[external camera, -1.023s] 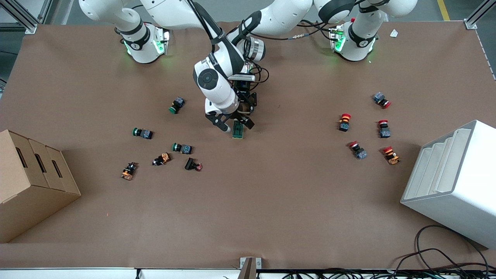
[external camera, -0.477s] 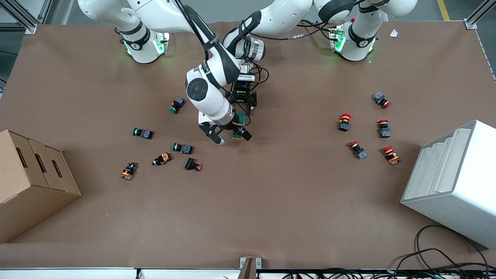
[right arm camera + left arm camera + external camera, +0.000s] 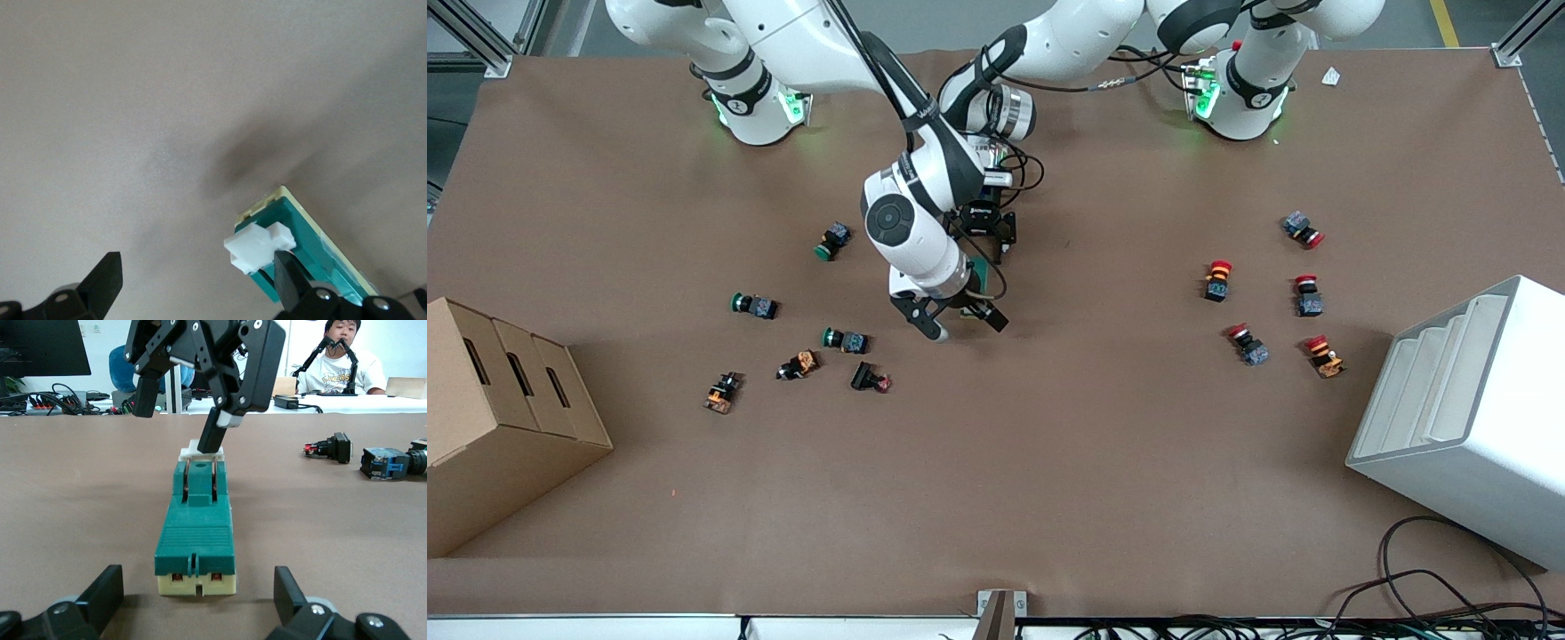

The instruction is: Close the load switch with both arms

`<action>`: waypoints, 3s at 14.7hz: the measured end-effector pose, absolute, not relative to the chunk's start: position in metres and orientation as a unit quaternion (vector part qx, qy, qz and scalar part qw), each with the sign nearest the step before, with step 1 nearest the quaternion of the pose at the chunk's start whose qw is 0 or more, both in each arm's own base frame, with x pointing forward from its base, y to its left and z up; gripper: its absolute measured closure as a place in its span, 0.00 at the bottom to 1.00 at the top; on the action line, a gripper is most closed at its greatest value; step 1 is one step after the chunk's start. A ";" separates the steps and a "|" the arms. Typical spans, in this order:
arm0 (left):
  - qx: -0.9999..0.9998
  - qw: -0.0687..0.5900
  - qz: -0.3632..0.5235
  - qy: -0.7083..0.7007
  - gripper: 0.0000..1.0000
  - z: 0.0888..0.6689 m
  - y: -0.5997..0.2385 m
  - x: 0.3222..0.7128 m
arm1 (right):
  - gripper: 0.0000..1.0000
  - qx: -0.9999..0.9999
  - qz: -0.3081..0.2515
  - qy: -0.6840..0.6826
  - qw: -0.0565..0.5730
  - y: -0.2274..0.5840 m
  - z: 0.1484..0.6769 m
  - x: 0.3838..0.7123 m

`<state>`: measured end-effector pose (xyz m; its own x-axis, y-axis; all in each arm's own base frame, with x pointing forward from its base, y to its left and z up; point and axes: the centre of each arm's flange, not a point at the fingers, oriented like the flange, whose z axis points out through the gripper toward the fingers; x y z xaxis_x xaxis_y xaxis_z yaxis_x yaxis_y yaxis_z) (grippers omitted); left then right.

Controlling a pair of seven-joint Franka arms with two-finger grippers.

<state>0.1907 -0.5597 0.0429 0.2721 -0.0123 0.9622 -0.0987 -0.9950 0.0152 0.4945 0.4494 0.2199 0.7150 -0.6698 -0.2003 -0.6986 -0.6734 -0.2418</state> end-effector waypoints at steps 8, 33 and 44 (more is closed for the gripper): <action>0.800 0.029 0.599 -0.023 0.01 0.045 -0.562 0.194 | 0.00 -0.918 0.035 0.366 0.147 0.442 0.213 0.526; 0.940 -0.142 0.280 0.130 0.00 0.382 -0.575 0.407 | 0.00 -0.993 0.088 0.081 0.007 -0.058 0.571 0.636; 0.963 -0.121 0.160 0.181 0.00 0.503 -0.349 0.594 | 0.00 -0.994 0.084 0.071 -0.007 -0.044 0.575 0.648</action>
